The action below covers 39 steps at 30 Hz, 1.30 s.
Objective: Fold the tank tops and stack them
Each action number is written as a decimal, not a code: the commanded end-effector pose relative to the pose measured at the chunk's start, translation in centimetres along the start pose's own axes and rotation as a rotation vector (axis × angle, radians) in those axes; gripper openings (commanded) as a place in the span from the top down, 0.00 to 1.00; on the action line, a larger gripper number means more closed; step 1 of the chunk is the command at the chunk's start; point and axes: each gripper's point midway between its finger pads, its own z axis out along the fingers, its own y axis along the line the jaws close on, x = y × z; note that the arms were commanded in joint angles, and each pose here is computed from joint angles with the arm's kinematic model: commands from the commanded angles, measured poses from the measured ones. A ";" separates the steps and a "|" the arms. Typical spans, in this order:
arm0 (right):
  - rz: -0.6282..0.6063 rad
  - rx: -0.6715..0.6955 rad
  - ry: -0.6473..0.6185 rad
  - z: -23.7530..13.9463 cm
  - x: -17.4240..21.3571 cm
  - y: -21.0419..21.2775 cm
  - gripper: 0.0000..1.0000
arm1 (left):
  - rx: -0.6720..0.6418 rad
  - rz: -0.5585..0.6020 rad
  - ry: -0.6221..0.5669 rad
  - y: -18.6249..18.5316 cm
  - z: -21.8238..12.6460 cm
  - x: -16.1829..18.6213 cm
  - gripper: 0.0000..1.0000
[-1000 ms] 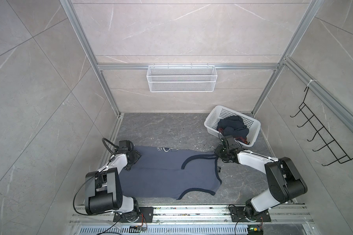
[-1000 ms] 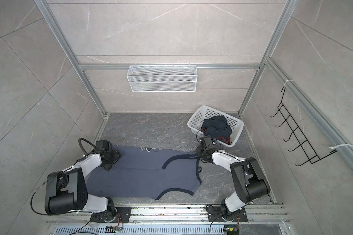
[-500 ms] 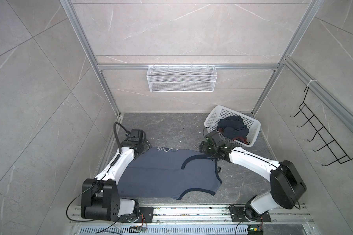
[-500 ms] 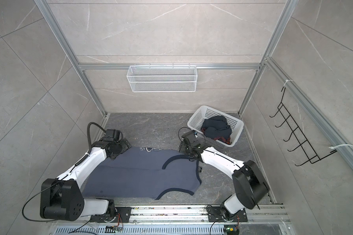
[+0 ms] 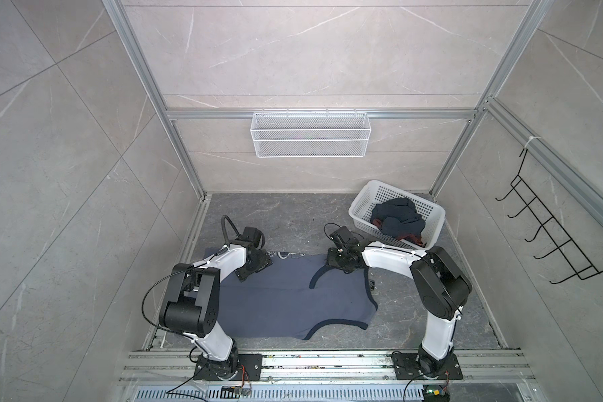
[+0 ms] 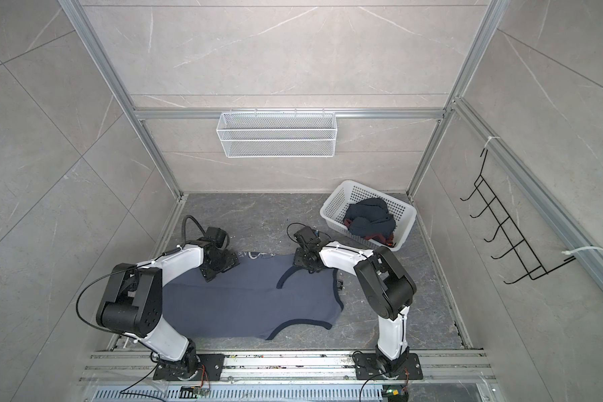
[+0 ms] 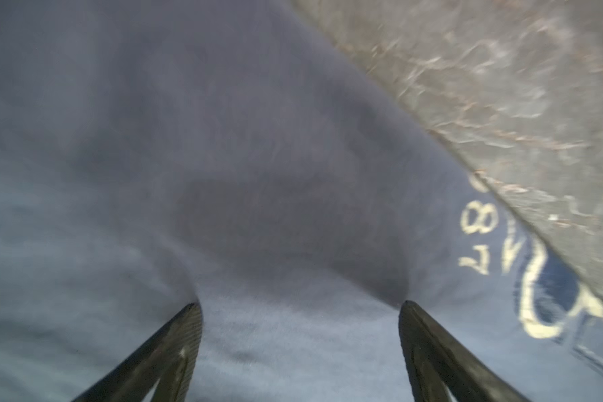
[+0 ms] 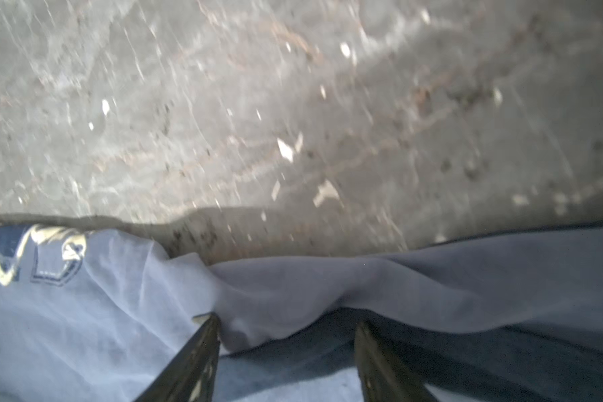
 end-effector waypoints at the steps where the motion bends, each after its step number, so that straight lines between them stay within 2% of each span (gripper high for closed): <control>1: 0.017 0.107 0.059 2.5 0.1 -3.1 0.38 | 0.029 -0.064 0.001 -0.1 1.4 -0.7 0.09; 10: -0.035 0.163 -0.049 3.8 -7.0 -2.8 0.39 | 0.056 -0.090 0.007 -2.5 4.4 -4.0 0.09; 15: -0.046 0.144 -0.100 3.6 -10.1 -2.1 0.38 | 0.066 -0.065 0.006 -4.3 4.4 -6.0 0.09; 19: -0.094 0.100 -0.147 1.7 -12.2 -0.2 0.36 | 0.096 -0.047 -0.011 -5.6 2.1 -7.4 0.08; 24: -0.160 0.003 -0.194 -3.5 -12.7 2.8 0.33 | 0.101 -0.024 -0.105 -5.3 -4.8 -9.1 0.07; 28: -0.204 -0.054 -0.221 -8.1 -10.3 4.0 0.31 | 0.105 -0.078 -0.196 -2.3 -10.1 -8.9 0.07; 32: -0.220 -0.134 -0.208 -11.1 -5.9 3.7 0.31 | 0.088 -0.214 -0.251 3.5 -12.6 -6.7 0.07; 34: -0.226 -0.166 -0.197 -12.2 -3.7 3.3 0.32 | 0.058 -0.294 -0.268 7.1 -13.2 -5.4 0.08; 39: -0.197 -0.239 -0.153 -13.3 1.4 1.9 0.32 | -0.056 -0.520 -0.252 15.7 -11.8 -2.1 0.09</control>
